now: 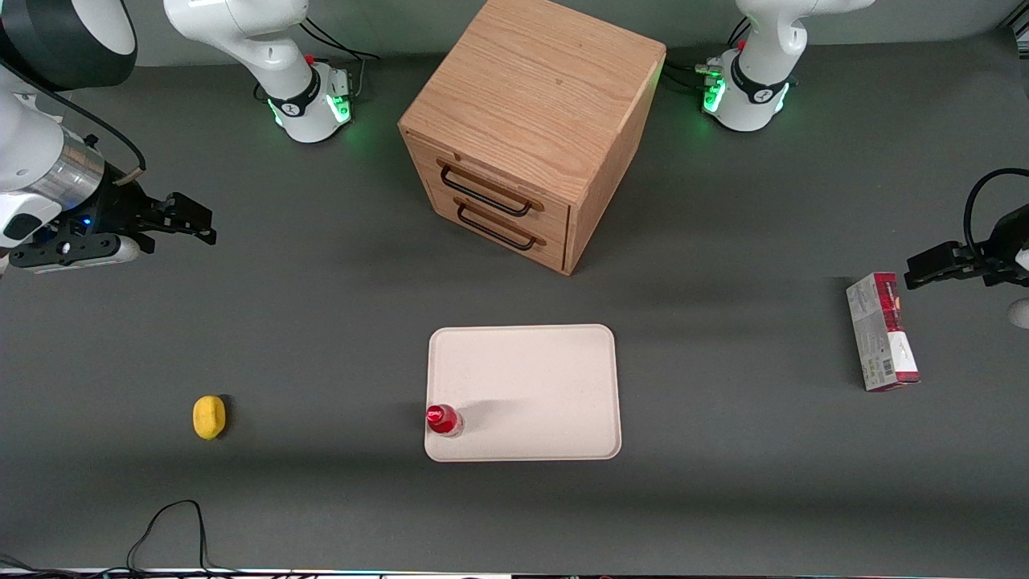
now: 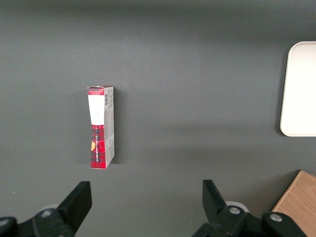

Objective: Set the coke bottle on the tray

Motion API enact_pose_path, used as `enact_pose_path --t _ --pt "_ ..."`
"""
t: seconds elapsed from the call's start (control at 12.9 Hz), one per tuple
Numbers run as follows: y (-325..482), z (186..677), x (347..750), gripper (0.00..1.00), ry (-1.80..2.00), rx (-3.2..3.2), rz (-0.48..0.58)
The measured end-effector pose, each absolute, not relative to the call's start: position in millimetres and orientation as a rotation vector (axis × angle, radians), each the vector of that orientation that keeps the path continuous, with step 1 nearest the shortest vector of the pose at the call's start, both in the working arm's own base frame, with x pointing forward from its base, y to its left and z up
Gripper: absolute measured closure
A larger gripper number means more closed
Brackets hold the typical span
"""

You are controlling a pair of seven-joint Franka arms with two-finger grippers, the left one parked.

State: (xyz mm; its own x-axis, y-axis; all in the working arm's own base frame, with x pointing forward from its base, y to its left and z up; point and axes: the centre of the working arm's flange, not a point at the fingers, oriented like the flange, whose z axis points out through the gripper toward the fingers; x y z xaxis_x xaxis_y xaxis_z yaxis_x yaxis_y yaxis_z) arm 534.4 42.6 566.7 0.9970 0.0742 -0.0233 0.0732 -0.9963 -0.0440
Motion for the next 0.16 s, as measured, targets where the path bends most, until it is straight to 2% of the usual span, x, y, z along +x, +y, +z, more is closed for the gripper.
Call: enact_pose_path --t 0.16 --pt "35.1 569.3 532.4 0.00 -0.094 -3.096 0.069"
